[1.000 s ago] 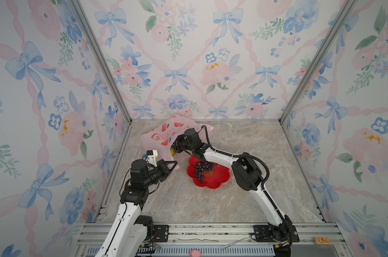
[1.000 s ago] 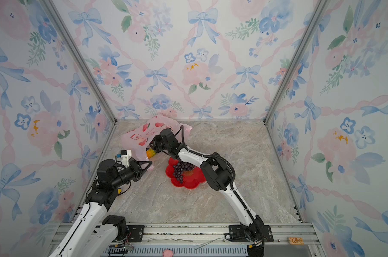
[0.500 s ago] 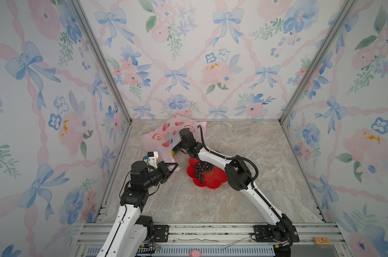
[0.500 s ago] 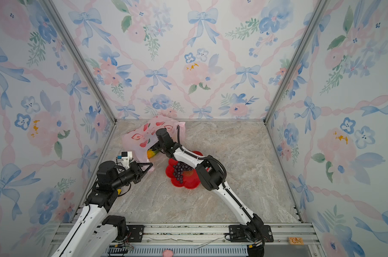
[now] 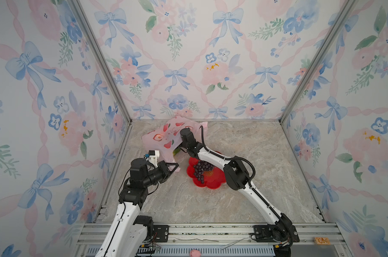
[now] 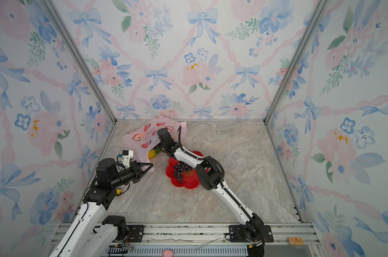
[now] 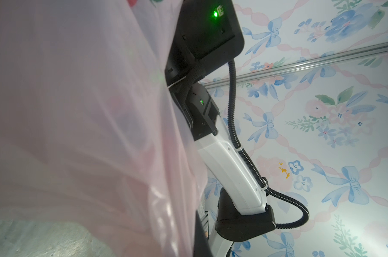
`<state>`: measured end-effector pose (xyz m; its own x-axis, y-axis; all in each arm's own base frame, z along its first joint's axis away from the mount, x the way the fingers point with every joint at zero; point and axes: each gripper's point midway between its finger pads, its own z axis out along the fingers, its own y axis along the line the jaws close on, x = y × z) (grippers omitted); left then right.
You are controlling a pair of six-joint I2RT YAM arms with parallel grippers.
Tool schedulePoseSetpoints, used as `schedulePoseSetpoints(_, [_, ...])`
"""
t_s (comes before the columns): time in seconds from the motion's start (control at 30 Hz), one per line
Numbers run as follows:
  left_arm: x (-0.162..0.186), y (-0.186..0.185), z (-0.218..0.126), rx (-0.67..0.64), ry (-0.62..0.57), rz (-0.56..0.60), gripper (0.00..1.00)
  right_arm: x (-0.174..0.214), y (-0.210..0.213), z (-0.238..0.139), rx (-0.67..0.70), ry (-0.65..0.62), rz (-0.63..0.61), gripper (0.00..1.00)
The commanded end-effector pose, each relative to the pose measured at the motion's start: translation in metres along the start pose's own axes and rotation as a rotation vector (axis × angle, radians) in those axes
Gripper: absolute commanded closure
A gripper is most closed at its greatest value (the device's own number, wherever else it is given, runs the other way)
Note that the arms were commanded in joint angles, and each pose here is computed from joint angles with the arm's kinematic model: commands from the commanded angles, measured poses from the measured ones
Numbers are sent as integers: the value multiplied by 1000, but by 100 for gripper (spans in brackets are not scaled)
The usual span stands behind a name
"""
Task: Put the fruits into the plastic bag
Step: 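Lower the red-orange fruit into the bag mouth held by the left gripper, then open the right gripper to release the red-orange fruit inside the bag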
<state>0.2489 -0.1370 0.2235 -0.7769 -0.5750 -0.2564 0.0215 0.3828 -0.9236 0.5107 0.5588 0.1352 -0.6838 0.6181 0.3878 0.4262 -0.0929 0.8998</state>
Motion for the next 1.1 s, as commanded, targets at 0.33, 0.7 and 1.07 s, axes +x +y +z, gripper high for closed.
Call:
schedulePoseSetpoints(0.33, [-11, -8, -1, 7, 6, 48, 100, -11, 30, -4, -45, 2, -15, 27])
schedulePoseSetpoints(0.7, [-25, -12, 3, -4, -17, 56, 100, 8, 45, -19, -22, 78, -22, 24])
schedulePoseSetpoints(1.07, [-37, -19, 3, 0, -61, 66, 100, 25, 51, -34, 18, 165, -25, 24])
